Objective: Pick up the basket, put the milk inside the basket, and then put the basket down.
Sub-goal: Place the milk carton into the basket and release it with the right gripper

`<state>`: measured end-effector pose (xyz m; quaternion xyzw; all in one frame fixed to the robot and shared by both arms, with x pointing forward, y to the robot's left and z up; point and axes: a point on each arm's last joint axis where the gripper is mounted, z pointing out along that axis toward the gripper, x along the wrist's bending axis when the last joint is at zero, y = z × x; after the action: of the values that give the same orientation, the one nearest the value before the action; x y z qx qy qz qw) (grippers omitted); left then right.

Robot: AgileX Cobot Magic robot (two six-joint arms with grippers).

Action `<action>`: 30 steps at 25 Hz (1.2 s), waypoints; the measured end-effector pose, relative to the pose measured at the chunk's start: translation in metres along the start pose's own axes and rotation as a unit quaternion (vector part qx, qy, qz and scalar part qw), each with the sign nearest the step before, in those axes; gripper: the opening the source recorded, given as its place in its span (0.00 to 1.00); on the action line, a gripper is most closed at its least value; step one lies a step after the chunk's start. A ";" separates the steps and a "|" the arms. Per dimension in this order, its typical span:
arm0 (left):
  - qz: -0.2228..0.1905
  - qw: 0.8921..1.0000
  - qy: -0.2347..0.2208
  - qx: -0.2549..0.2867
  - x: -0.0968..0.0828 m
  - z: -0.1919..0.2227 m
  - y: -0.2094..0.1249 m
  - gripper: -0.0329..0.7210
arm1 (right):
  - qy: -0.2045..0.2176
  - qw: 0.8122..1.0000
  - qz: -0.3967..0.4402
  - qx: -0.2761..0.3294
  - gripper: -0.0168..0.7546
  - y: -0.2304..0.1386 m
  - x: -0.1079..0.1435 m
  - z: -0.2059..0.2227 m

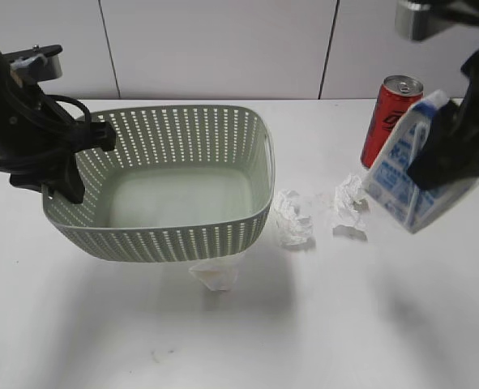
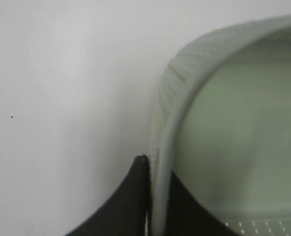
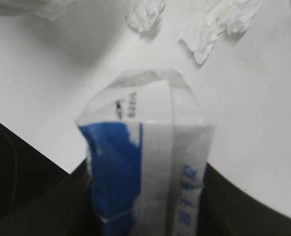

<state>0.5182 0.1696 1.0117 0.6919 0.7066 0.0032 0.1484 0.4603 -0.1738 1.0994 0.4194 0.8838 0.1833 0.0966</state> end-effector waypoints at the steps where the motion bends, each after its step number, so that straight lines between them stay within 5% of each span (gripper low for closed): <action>1: 0.000 1.000 0.000 0.000 0.000 0.000 0.000 0.04 | 0.000 1.000 -0.001 -0.010 0.44 0.006 0.000 -0.009; 9: 0.011 1.000 0.014 -0.004 0.002 0.000 0.001 0.04 | 0.032 0.998 0.018 -0.058 0.44 0.062 0.011 -0.033; 19: 0.010 0.999 0.026 0.020 0.004 0.014 0.001 0.04 | 0.078 0.994 -0.064 -0.032 0.44 0.143 0.076 0.040; 30: 0.010 1.000 0.024 0.016 0.004 0.014 0.002 0.04 | 0.075 0.993 -0.066 0.067 0.44 0.152 0.084 0.145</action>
<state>0.5230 0.1705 0.9980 0.7007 0.7032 0.0103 0.1206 0.5622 0.0150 1.0266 0.3503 0.9248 0.1478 0.0132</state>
